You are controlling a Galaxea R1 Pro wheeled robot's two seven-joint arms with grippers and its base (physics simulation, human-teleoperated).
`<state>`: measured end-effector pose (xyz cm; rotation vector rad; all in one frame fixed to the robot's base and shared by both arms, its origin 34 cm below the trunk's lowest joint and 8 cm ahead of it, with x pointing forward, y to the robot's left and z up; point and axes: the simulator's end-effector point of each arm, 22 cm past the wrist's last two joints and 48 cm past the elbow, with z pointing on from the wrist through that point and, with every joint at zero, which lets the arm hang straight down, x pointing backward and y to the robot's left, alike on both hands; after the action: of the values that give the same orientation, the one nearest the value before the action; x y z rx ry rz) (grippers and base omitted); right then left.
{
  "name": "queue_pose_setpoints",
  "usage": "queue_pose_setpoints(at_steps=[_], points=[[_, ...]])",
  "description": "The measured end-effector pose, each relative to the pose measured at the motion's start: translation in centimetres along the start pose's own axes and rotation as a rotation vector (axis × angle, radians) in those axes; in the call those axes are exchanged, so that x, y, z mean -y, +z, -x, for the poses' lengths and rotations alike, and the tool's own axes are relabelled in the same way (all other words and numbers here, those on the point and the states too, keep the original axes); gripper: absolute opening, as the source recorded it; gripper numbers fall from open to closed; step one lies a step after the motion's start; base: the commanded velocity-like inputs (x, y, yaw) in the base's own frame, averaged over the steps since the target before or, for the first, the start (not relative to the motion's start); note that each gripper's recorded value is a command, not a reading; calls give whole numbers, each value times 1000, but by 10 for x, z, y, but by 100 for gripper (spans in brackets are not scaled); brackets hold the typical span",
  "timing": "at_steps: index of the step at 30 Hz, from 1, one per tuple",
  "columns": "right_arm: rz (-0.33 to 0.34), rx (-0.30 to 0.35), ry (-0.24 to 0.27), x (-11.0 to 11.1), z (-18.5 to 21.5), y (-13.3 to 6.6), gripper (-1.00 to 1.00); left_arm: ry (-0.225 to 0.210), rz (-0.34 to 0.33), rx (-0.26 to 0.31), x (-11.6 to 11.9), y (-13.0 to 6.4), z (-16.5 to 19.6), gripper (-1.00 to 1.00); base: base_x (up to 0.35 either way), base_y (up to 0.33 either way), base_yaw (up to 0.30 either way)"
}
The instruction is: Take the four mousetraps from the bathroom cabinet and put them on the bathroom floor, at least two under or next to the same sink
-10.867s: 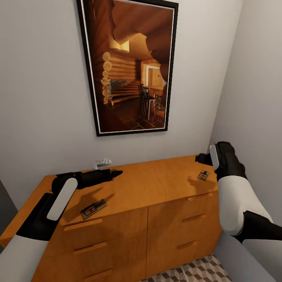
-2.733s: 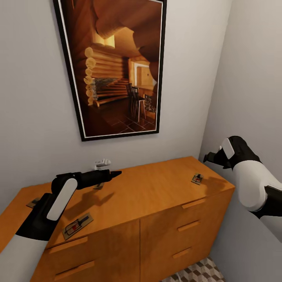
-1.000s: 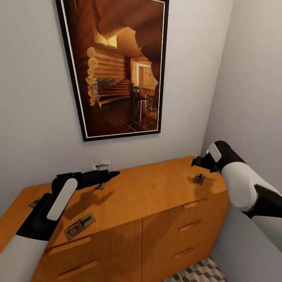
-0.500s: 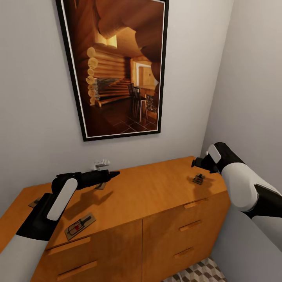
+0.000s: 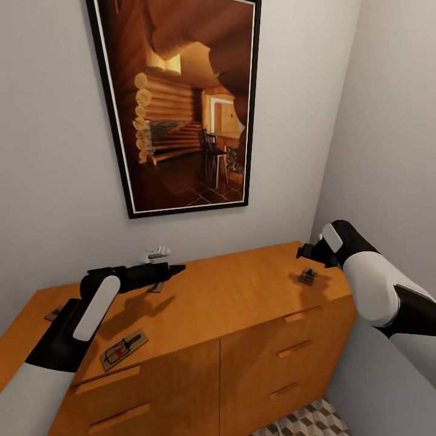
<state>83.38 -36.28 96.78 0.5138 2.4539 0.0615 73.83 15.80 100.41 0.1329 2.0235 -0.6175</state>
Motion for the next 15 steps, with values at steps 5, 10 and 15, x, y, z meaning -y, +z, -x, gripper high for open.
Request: queue_pose_setpoints(at_steps=[5,10,15], points=[[0,-1,0,0,-1,1,100,1,2,0,0,0,0,100,0,0,0],[-1,-1,0,0,-1,1,100,1,2,0,-1,0,0,100,0,0,0],[-6,3,5,6,1,1,100,1,2,1,0,0,0,100,0,0,0]])
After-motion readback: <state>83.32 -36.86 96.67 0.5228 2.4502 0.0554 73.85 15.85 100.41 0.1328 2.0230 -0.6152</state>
